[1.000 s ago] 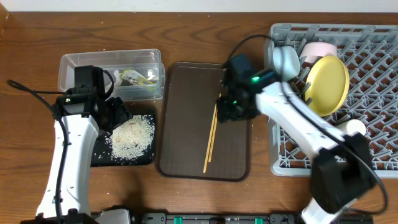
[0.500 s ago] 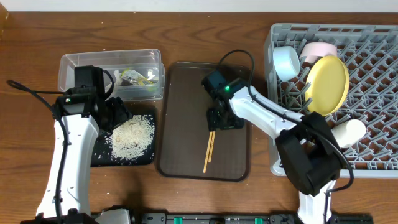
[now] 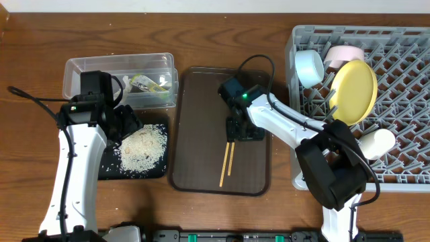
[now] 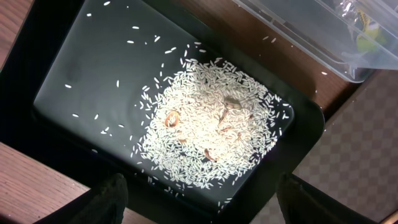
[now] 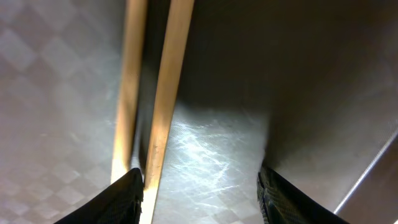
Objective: Sort waste into correct bins and load items into the dishwasher rack
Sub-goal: 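Move the right gripper to the chopsticks and grasp one, then carry the chopstick into the rack's left slot and release it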
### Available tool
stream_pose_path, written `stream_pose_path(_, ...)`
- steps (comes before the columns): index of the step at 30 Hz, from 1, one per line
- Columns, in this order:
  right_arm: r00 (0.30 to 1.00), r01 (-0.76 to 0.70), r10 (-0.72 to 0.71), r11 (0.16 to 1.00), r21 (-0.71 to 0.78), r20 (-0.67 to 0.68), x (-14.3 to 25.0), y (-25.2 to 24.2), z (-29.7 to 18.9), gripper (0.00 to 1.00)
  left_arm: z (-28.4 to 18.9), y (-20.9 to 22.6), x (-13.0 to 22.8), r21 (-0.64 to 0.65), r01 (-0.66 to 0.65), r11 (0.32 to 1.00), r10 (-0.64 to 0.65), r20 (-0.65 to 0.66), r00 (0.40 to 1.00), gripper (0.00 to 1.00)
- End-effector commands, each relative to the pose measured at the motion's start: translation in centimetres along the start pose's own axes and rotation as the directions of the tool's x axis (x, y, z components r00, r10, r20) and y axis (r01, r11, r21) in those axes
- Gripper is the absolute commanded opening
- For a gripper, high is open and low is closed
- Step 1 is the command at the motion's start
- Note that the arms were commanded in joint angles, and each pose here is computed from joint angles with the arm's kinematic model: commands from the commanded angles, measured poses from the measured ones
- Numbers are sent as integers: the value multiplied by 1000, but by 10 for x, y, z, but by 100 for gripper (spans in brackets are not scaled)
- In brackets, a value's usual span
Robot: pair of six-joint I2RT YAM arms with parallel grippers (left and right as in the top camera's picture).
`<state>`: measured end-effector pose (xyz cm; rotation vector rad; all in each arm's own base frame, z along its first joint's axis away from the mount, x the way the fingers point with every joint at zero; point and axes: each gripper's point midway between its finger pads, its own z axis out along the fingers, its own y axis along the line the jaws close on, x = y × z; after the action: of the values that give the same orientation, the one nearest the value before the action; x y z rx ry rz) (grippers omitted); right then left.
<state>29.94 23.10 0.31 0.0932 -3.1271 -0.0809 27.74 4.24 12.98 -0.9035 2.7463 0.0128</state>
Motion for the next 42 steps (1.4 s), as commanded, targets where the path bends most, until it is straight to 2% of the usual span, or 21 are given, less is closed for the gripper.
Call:
stream_pose_path(1,999,-48,49,997,57,-12,8,-7,7,58,-2,2,0,-3,10,1000,-10,6,1000,79)
stream_pose_path(6,997,-77,78,994,76,-12,10,-11,7,56,-2,2,0,-3,10,1000,-10,7,1000,79)
stream_pose_path(11,997,-76,78,994,76,-13,10,-12,7,41,-2,2,0,-3,10,1000,-10,7,1000,79)
stream_pose_path(15,997,-77,78,995,70,-17,11,-10,7,22,-2,2,0,-3,10,1000,-10,7,1000,79)
stream_pose_path(23,997,-76,78,995,65,-26,12,-9,7,2,-2,2,0,-3,10,1000,-10,6,1000,79)
stream_pose_path(32,998,-55,56,998,24,-15,7,-10,-11,1,-2,2,0,-3,10,1000,-10,7,1000,79)
stream_pose_path(37,994,56,-48,995,-82,95,-10,-11,-66,1,-2,2,0,-3,10,1000,-10,7,1000,79)
stream_pose_path(42,965,125,-96,986,-107,246,-19,-44,-133,1,-2,2,0,-3,10,1000,-10,7,1000,79)
